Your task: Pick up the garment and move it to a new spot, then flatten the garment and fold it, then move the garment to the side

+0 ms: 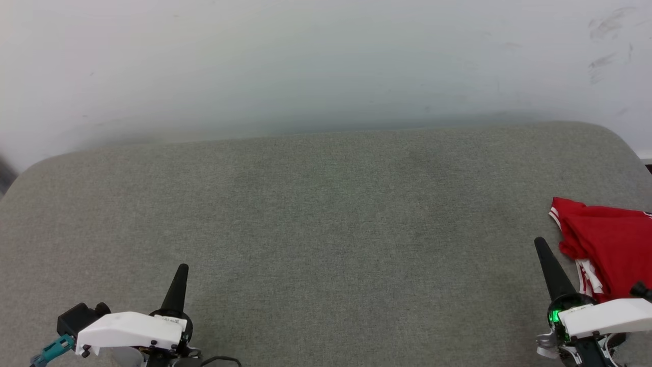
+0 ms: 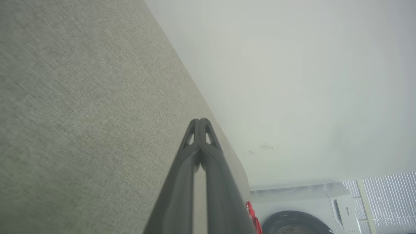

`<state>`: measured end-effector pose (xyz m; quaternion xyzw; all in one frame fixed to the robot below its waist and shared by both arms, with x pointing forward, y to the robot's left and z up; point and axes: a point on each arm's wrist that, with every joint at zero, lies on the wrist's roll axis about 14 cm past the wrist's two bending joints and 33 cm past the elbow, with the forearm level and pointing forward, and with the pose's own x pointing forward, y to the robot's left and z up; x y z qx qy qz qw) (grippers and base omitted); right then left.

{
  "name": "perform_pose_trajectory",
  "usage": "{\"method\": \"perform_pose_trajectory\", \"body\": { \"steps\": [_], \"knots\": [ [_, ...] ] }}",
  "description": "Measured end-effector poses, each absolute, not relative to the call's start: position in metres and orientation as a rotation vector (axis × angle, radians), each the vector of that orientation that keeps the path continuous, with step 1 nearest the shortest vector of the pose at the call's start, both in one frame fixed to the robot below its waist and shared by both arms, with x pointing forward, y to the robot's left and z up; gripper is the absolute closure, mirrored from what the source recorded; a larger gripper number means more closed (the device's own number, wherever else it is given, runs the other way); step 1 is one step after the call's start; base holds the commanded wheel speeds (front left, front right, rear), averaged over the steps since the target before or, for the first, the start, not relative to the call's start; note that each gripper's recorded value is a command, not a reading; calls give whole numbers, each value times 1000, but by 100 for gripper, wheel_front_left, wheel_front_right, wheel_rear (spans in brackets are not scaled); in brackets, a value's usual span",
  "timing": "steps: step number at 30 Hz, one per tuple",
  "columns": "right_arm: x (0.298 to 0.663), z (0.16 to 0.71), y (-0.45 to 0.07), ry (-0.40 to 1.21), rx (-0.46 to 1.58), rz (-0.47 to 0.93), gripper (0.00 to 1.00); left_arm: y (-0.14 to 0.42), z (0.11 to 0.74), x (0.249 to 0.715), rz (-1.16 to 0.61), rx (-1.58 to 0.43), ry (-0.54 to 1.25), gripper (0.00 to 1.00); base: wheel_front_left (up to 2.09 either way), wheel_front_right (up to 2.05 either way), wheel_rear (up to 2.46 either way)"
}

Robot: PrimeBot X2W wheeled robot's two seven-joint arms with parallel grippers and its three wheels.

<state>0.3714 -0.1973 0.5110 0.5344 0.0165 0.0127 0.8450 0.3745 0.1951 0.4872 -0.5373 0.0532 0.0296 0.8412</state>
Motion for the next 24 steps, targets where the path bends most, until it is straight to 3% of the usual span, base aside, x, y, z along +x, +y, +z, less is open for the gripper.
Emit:
{"method": "perform_pose_trajectory", "body": {
  "steps": [24],
  "knots": [
    [379,508,-199,23,1357,9,100,196,494,381,41,-1368,72,100,0,0,0]
  ]
}}
